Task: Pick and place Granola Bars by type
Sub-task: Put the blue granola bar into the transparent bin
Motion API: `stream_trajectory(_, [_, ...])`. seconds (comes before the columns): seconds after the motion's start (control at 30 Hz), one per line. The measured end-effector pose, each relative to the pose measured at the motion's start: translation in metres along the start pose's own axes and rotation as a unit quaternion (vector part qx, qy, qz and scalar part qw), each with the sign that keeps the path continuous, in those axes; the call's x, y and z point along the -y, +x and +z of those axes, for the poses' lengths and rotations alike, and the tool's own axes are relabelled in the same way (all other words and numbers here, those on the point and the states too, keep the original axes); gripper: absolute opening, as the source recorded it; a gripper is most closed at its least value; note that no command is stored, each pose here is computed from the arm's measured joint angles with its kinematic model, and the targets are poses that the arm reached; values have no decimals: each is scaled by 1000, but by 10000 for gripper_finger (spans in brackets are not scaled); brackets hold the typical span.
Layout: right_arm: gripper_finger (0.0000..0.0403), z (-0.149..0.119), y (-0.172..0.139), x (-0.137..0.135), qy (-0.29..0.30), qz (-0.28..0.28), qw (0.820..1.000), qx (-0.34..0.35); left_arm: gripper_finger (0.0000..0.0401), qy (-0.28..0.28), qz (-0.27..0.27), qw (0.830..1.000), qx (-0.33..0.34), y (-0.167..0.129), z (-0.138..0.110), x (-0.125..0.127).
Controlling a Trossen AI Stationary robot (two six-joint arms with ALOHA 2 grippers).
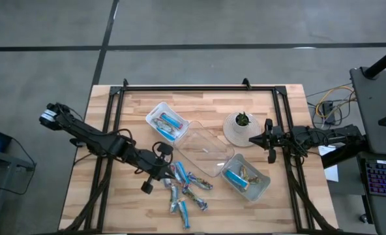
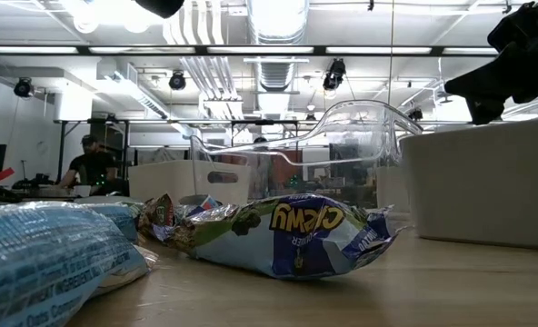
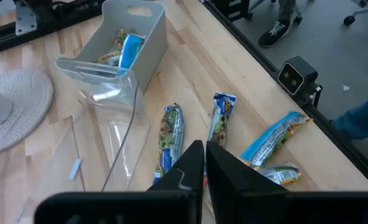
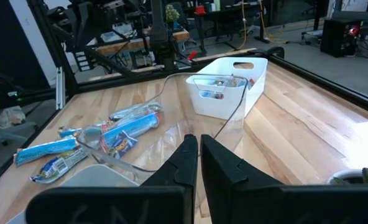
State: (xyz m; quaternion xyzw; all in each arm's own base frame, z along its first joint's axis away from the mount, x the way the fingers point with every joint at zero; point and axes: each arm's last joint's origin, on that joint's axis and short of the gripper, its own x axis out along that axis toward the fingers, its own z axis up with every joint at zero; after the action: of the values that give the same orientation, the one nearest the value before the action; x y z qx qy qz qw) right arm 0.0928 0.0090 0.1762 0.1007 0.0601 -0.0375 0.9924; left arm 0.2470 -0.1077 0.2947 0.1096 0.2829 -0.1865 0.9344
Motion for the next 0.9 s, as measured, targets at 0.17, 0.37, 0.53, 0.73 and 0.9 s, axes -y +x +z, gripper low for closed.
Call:
stream_trajectory(0.17, [13, 0, 0, 0, 0, 0, 1000, 0, 0, 5, -2, 1000, -1, -4, -7, 1])
stream_trajectory(0.37, [13, 0, 0, 0, 0, 0, 1000, 0, 0, 39, -14, 999, 7, -14, -14, 8])
stream_trajectory(0.53, [13, 0, 0, 0, 0, 0, 1000, 0, 0, 72, -19, 997, 15, -21, -18, 11])
stream_trajectory(0.73, [13, 0, 0, 0, 0, 0, 1000, 0, 0, 74, -20, 997, 5, -20, -26, 12])
stream_trajectory(0.9, [13, 0, 0, 0, 0, 0, 1000, 0, 0, 74, -20, 997, 3, -20, -28, 12])
